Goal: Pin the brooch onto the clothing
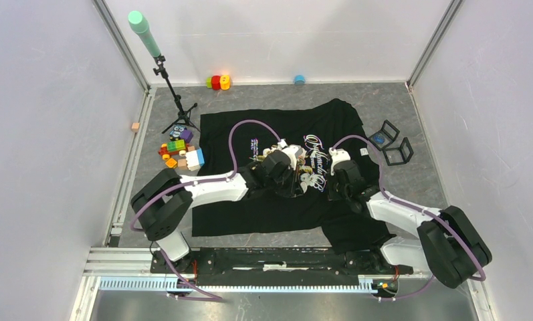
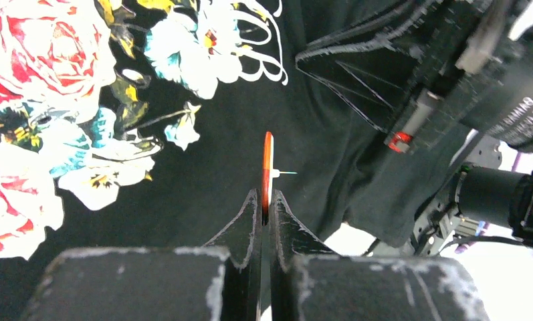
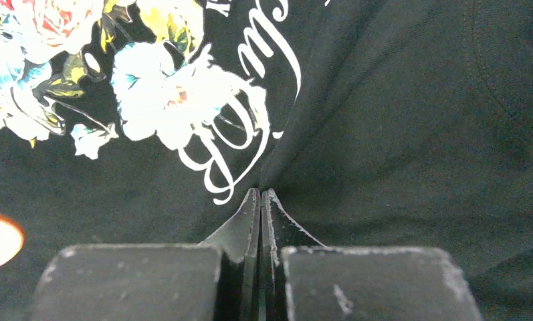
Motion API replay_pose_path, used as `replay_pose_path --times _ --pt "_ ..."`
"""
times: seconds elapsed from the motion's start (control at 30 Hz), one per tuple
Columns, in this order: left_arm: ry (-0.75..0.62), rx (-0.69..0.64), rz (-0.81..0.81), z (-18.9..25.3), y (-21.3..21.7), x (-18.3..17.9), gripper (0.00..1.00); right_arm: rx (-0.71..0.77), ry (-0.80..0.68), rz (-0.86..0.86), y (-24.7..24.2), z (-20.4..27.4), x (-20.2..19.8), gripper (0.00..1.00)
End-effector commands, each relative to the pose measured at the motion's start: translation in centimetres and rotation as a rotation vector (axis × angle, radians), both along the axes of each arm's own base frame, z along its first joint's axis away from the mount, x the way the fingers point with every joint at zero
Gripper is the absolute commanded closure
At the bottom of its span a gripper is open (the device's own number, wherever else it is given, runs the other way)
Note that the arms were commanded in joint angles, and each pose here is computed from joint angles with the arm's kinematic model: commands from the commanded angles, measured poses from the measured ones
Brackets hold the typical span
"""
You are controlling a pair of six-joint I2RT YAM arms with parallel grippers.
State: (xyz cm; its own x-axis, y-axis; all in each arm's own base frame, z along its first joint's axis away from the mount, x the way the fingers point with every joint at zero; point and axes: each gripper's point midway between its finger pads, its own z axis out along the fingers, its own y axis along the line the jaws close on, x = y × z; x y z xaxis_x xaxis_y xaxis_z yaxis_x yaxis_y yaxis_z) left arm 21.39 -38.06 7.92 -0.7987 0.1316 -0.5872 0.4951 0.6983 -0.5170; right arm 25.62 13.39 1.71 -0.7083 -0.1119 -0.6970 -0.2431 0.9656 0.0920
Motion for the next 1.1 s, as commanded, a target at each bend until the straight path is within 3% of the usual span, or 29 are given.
replay_pose_path --times 0.0,0.57,1.07 --pt "-0.049 0.026 0.016 0.2 -1.4 1.5 0.98 0.06 -0.058 -0.001 0.5 1.2 0.2 1.0" --pt "-0.034 0.076 -0.006 -1.9 -5.1 2.4 0.98 0.24 -0.241 -0.017 0.8 4.7 0.0 1.0" --pt "-0.031 0.157 0.015 -4.0 -4.9 3.2 0.98 0.361 -0.237 0.114 3.5 5.2 -1.1 1.0"
